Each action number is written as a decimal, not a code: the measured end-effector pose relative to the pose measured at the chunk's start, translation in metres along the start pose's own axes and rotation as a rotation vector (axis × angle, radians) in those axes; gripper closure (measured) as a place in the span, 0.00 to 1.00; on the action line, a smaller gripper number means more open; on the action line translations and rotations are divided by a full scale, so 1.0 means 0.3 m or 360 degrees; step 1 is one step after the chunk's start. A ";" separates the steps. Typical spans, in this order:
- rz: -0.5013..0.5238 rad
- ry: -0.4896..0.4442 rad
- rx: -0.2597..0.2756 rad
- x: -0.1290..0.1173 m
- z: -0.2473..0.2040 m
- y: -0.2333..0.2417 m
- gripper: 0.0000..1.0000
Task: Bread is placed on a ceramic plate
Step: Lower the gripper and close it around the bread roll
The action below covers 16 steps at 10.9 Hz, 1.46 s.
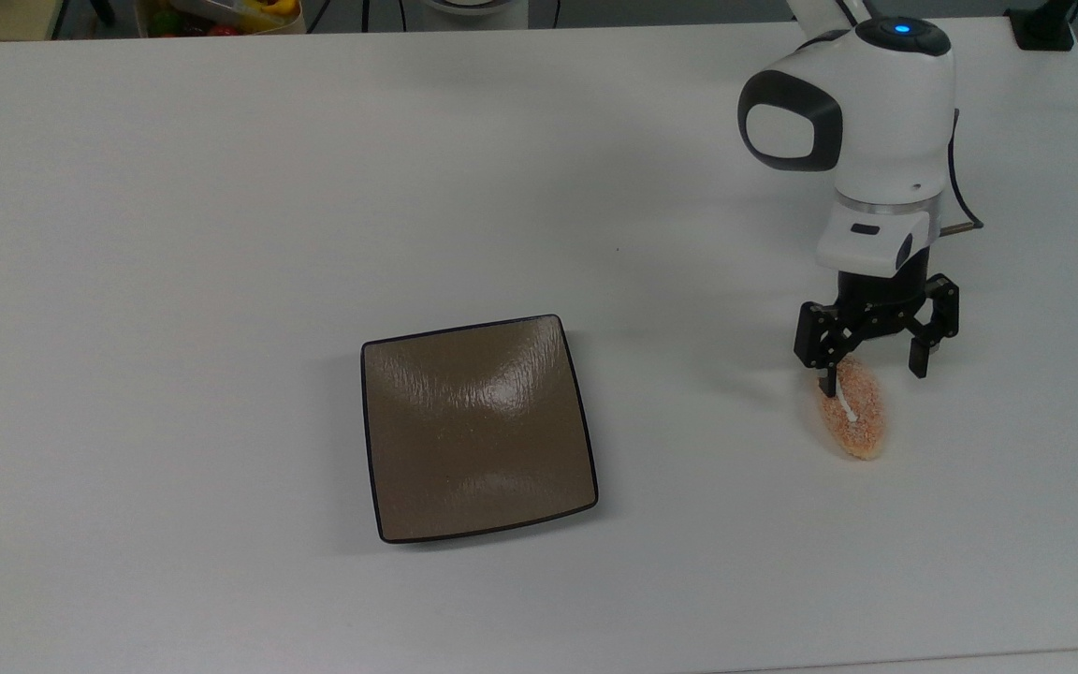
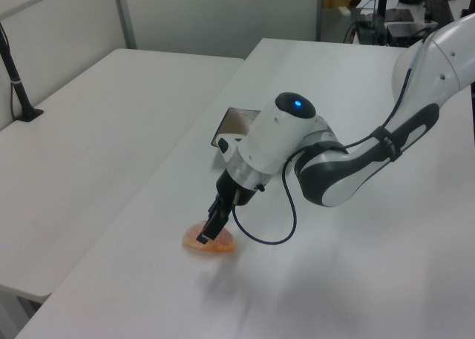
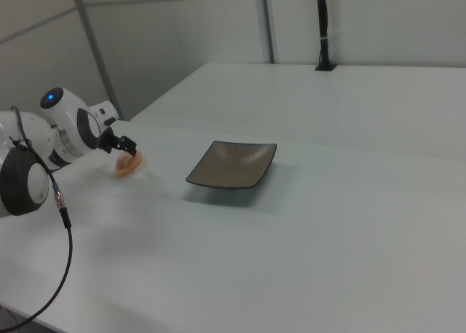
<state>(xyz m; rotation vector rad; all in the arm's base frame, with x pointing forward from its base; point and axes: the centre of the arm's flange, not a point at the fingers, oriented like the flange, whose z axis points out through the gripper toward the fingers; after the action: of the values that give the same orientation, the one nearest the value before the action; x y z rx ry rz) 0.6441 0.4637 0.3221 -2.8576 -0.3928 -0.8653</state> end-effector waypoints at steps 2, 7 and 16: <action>-0.0014 0.0018 -0.0039 -0.029 0.038 -0.005 0.00; -0.0111 0.0025 -0.0108 -0.076 0.093 -0.008 0.14; -0.0045 0.0098 -0.0095 0.012 -0.006 0.018 0.65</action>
<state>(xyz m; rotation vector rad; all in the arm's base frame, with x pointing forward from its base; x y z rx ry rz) 0.6475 0.4590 0.3253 -2.8778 -0.4079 -0.9837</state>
